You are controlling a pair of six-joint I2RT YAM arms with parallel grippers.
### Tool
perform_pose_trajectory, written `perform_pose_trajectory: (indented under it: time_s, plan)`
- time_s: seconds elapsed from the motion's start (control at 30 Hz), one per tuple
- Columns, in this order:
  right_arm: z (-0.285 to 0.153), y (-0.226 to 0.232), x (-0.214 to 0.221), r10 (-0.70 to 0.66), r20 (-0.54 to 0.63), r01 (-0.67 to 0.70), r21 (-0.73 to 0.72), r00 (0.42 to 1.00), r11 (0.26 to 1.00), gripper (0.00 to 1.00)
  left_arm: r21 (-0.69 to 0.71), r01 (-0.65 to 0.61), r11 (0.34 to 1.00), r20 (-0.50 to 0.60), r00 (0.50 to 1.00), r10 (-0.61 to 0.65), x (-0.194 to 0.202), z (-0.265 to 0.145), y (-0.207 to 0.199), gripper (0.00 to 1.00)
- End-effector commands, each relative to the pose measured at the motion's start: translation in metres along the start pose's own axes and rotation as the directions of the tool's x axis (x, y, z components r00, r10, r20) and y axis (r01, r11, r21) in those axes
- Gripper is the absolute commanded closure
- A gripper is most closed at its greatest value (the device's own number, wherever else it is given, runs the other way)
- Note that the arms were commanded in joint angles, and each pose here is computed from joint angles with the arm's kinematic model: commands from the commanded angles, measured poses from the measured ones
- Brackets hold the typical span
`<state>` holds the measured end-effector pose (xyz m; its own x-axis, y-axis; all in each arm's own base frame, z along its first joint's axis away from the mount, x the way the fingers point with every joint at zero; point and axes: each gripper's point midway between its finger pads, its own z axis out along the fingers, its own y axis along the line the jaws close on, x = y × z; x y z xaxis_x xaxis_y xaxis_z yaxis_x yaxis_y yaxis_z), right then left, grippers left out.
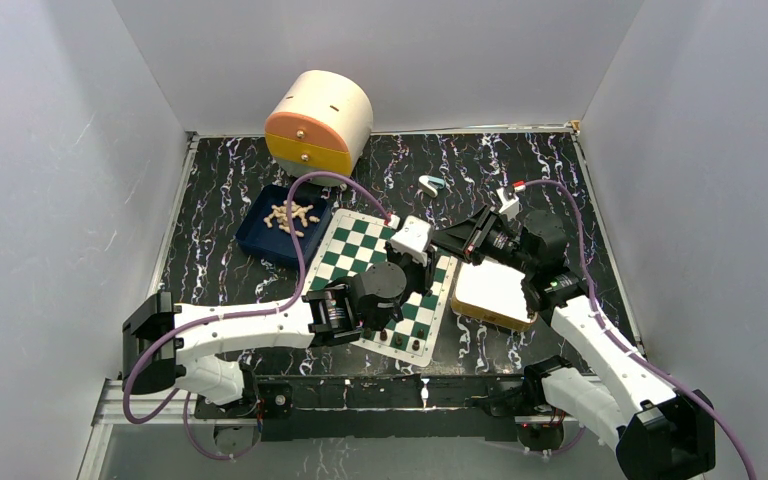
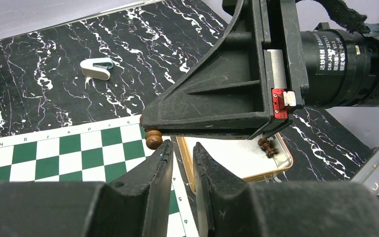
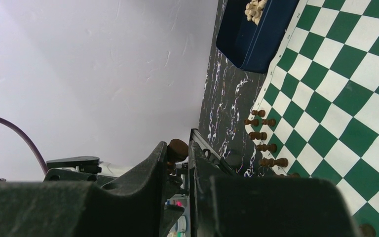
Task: Set up the chess pieces on the board
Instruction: Place the chess piece on the chessboard.
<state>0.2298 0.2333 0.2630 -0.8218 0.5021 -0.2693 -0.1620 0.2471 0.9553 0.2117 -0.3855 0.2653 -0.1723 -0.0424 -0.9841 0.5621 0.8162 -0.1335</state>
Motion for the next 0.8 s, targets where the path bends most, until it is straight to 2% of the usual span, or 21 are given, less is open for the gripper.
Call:
perform_pose_trajectory:
  time_s: [0.0, 0.2, 0.33, 0.63, 0.77]
  plan:
    - [-0.004, 0.015, -0.001, -0.030, 0.002, 0.030, -0.062, 1.000, 0.998, 0.91, -0.027, 0.051, 0.998, 0.076, 0.996, -0.049, -0.030, 0.004, 0.004, 0.81]
    - [-0.004, 0.012, 0.002, -0.027, -0.012, 0.026, -0.060, 1.000, 0.998, 0.91, -0.004, 0.052, 0.999, 0.086, 0.995, -0.052, -0.032, 0.004, 0.003, 0.89]
    - [-0.004, 0.012, 0.004, -0.029, -0.020, 0.028, -0.063, 0.999, 0.998, 0.91, 0.009, 0.042, 0.999, 0.080, 0.996, -0.043, -0.031, 0.005, 0.000, 1.00]
    - [-0.006, 0.015, 0.005, -0.028, -0.021, 0.027, -0.071, 0.999, 0.997, 0.90, 0.013, 0.040, 0.999, 0.066, 0.997, -0.041, -0.024, 0.004, 0.001, 1.00]
    - [-0.008, 0.014, 0.006, -0.018, -0.014, 0.016, -0.074, 1.000, 0.997, 0.86, 0.003, 0.045, 0.999, 0.056, 0.997, -0.045, -0.018, 0.003, 0.005, 1.00]
